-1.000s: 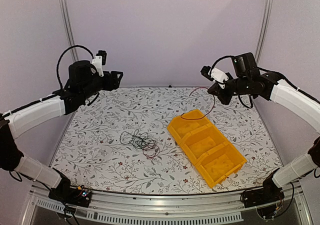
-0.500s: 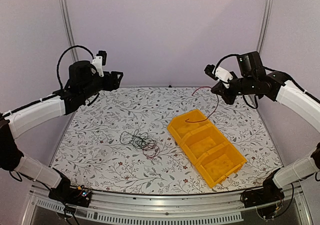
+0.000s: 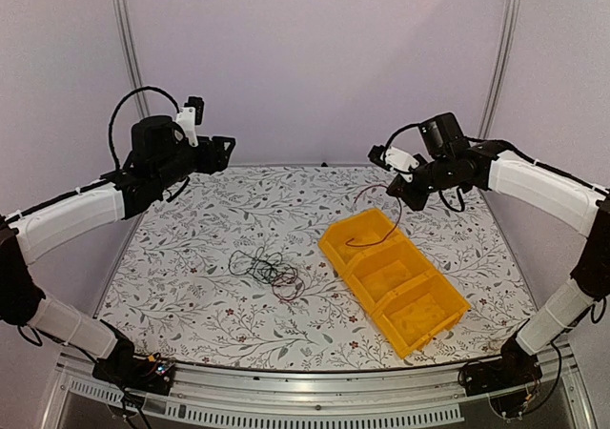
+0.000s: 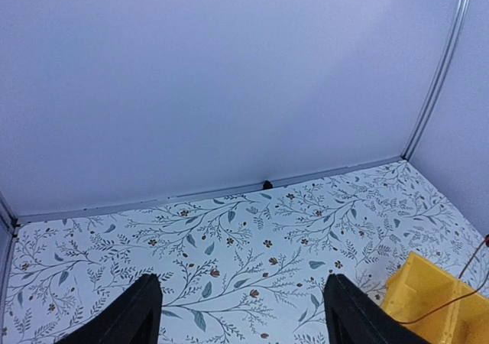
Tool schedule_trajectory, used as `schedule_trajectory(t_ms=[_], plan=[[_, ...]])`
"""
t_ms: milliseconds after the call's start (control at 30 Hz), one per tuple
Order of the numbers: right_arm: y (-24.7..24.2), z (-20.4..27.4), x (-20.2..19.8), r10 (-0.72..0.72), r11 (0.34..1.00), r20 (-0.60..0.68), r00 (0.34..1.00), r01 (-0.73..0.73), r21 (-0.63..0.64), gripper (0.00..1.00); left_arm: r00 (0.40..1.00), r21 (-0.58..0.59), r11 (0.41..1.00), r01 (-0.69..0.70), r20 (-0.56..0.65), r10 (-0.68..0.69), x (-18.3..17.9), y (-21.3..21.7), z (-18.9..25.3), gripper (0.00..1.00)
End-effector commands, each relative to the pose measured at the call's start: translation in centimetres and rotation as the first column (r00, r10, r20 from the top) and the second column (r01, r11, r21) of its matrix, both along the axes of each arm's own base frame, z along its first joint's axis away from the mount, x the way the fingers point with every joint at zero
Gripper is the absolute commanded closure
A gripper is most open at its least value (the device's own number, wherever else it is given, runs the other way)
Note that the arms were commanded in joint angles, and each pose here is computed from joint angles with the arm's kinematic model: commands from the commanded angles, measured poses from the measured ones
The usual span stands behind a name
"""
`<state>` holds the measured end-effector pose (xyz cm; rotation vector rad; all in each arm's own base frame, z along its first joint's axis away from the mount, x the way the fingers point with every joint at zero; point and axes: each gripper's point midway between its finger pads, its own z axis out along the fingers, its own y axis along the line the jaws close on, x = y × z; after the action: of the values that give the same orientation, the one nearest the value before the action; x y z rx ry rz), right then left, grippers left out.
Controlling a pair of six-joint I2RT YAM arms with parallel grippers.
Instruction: Untangle the cables
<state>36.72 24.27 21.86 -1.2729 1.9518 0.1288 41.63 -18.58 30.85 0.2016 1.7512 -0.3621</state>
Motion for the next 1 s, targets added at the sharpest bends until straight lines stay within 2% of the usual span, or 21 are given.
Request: schedule_trajectory(t_ms=[0,300,600,900,967], plan=[[1.3,0.6,2.4,-0.010,0.999,0.037,0.999,0.009,0.032,1.00,1.000,-0.003,1.000,0.008,0.003,-0.008,-0.1,-0.1,0.0,0.26],[2.7,-4.6,3.7,0.047,0.999,-0.040,0.998,-0.048,-0.022,1.00,1.000,0.002,1.000,0.008,0.009,-0.008,-0.2,-0.1,0.2,0.25],[2.5,-10.3,2.5,0.095,0.987,-0.172,0.981,-0.116,-0.115,1.00,1.000,0.003,1.000,0.010,0.010,-0.010,-0.2,-0.1,0.2,0.25],[3.4,-13.7,1.5,0.113,0.971,-0.228,0.967,-0.157,-0.182,1.00,1.000,0.003,1.000,0.013,0.007,-0.013,-0.2,-0.1,0.1,0.25],[3.4,-14.0,1.6,0.101,0.969,-0.236,0.966,-0.149,-0.197,0.95,1.000,0.004,1.000,0.013,0.007,-0.014,-0.2,-0.2,0.1,0.25]])
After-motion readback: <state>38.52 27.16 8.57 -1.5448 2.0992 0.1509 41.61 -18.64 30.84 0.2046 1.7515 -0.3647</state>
